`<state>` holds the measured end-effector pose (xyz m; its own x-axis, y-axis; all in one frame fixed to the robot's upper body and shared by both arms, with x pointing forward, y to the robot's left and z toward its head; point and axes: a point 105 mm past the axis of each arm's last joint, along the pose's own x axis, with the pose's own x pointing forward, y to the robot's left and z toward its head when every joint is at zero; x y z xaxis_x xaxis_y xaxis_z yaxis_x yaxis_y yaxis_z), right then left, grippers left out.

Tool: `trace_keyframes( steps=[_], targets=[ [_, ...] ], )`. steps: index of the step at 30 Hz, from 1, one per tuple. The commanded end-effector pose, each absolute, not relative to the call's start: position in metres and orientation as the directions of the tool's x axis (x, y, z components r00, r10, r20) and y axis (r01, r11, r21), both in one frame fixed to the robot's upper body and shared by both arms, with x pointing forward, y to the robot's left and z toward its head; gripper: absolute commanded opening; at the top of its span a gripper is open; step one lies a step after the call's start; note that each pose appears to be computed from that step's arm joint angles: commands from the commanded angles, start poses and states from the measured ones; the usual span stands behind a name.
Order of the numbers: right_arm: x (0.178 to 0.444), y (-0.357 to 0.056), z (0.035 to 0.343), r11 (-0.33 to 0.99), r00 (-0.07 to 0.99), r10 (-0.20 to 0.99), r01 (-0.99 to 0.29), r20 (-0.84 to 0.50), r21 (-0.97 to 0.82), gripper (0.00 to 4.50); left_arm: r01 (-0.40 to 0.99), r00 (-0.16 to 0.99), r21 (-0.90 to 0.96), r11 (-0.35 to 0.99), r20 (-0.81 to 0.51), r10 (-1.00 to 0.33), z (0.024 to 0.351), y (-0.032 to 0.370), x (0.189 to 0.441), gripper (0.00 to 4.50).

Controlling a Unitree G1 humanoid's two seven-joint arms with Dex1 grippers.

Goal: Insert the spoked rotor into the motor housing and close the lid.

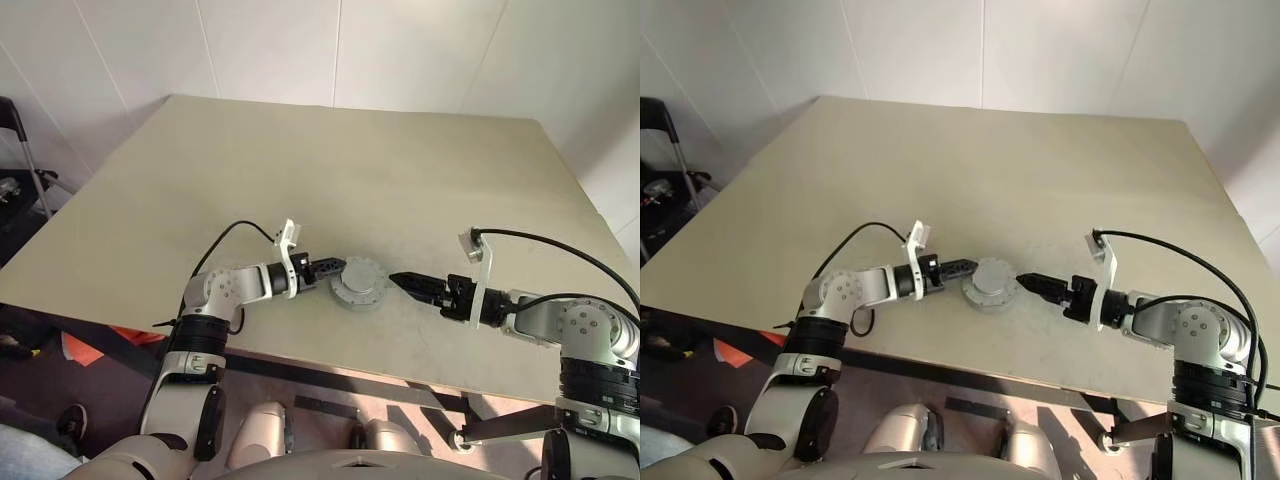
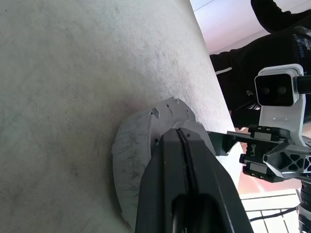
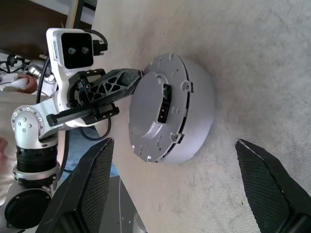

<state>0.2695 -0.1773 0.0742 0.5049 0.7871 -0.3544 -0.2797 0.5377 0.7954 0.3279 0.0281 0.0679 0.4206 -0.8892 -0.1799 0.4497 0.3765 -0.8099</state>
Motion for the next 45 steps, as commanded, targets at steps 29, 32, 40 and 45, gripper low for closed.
trace_keyframes(
  steps=[29, 32, 40, 45],
  targets=[
    [0.273, -0.14, 0.063, 0.487, 0.432, 0.827, -0.235, -0.358, 0.841, 4.47, 0.447, 0.482, -0.779, 0.44, -0.205, -0.852, 0.068, 0.042, 0.338, 0.0],
    [0.273, -0.135, 0.066, 0.471, 0.421, 0.838, -0.24, -0.347, 0.849, 4.47, 0.448, 0.483, -0.777, 0.442, -0.205, -0.851, 0.068, 0.041, 0.338, 0.0],
    [0.276, -0.134, 0.066, 0.48, 0.426, 0.833, -0.24, -0.353, 0.844, 4.47, 0.469, 0.532, -0.795, 0.386, -0.095, -0.841, 0.089, 0.048, 0.348, 0.0],
    [0.28, -0.136, 0.067, 0.491, 0.441, 0.824, -0.245, -0.355, 0.836, 4.47, 0.499, 0.566, -0.808, 0.313, 0.03, -0.824, 0.113, 0.058, 0.356, 0.0]
  ],
)
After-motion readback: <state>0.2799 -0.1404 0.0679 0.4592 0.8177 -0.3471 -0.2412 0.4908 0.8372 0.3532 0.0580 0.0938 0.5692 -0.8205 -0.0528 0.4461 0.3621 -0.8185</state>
